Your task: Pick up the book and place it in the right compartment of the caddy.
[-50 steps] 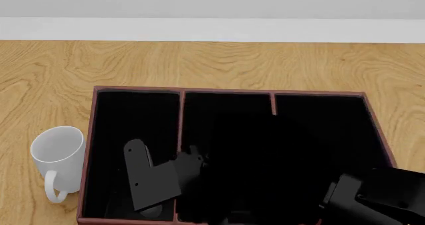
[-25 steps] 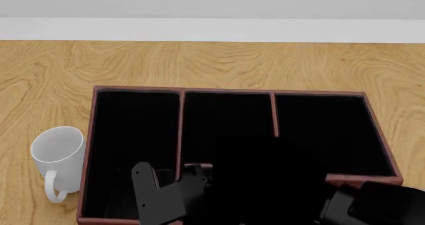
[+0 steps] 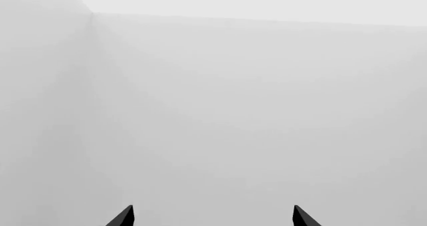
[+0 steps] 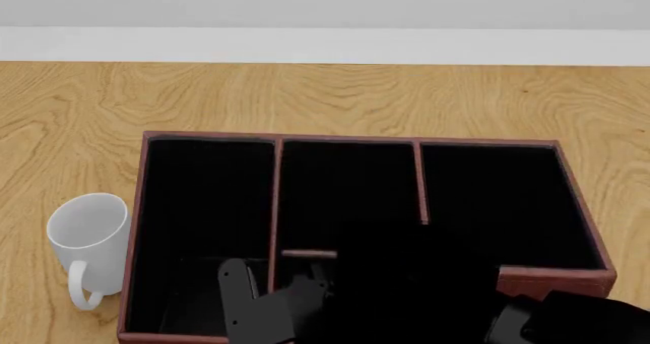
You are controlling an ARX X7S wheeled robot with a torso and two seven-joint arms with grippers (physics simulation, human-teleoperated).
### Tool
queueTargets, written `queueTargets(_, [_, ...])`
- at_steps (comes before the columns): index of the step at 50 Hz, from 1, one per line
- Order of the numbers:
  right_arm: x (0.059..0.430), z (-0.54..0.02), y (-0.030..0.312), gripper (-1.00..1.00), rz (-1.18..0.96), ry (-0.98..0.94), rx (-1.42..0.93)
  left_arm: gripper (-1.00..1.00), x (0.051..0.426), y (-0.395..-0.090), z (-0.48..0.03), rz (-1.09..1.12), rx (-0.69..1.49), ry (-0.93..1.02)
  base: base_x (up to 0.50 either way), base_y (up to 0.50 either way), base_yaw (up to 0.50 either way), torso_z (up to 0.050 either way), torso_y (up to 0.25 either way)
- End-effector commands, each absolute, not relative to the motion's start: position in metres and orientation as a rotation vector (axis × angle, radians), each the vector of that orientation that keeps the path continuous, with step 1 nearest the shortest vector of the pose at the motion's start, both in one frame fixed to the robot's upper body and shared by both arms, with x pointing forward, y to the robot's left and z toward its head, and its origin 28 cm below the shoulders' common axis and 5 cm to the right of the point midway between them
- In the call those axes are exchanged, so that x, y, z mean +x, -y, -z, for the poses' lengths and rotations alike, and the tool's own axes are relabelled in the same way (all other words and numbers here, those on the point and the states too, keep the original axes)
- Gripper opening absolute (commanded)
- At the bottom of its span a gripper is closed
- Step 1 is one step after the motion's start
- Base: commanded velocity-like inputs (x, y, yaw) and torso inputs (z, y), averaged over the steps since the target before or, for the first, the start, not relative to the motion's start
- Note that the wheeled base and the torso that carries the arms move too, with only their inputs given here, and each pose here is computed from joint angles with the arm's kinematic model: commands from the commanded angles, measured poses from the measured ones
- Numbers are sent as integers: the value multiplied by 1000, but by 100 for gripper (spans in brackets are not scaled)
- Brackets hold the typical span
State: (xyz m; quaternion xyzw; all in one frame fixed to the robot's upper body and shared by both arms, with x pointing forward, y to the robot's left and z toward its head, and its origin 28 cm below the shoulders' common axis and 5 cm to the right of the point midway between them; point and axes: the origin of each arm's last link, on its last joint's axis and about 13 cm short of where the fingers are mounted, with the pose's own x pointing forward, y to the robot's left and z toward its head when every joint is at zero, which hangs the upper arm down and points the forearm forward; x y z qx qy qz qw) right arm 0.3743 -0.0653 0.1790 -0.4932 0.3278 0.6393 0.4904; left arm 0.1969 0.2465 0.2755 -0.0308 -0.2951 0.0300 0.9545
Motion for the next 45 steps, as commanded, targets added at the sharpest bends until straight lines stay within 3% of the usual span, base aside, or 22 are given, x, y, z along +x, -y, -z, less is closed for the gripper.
queueTargets(1, [376, -174, 67, 100, -1537, -803, -1198, 100, 198, -247, -275, -62, -62, 597, 0, 0, 0, 0, 0])
queueTargets(2, [376, -175, 67, -100, -1536, -806, -1195, 100, 199, -247, -274, -62, -62, 596, 0, 0, 0, 0, 0])
queueTargets(45, [349, -226, 67, -100, -1632, -633, -1119, 100, 196, -245, -277, -59, -65, 604, 0, 0, 0, 0, 0])
